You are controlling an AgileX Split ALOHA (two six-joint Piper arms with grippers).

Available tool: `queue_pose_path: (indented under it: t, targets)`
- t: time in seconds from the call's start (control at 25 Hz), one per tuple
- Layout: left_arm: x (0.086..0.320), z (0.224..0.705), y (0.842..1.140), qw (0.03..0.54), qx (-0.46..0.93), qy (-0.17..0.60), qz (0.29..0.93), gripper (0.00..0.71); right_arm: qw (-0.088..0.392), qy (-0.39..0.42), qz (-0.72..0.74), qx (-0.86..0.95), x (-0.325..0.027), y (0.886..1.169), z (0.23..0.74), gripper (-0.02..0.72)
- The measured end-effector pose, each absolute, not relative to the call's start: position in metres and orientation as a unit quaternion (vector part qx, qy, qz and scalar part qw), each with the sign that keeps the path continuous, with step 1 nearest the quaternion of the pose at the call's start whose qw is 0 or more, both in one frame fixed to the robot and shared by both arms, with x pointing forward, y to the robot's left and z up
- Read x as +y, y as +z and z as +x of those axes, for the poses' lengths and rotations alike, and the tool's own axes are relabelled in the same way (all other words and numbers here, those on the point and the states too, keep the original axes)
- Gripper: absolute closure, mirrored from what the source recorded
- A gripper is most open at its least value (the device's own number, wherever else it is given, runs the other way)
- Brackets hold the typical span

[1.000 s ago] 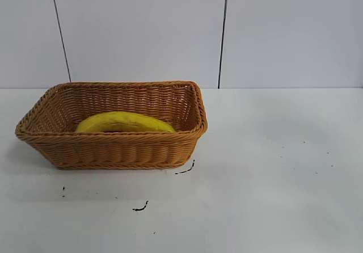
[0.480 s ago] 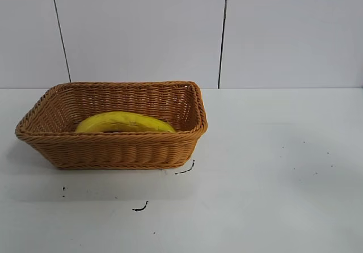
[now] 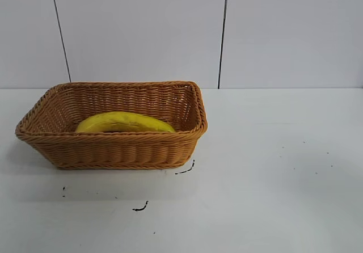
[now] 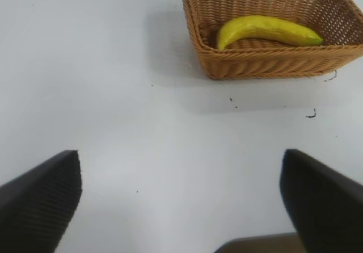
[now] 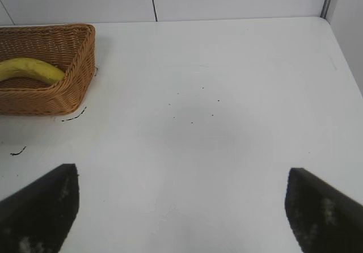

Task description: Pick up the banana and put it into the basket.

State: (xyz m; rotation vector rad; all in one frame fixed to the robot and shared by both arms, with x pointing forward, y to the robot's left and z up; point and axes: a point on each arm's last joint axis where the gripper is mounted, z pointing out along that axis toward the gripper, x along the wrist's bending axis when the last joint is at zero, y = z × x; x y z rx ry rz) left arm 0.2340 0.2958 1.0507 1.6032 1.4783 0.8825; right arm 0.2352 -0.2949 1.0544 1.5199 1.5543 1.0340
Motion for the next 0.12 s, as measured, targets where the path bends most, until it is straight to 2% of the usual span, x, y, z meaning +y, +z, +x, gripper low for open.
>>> queue_pose_path:
  t: [0.12]
  targets:
    - [0.2958, 0.2340, 1.0507, 0.384, 0.580, 0.346, 0.629, 0.020, 0.359, 0.401, 0.589, 0.603, -0.2949, 1.0544, 0.2352, 0.011]
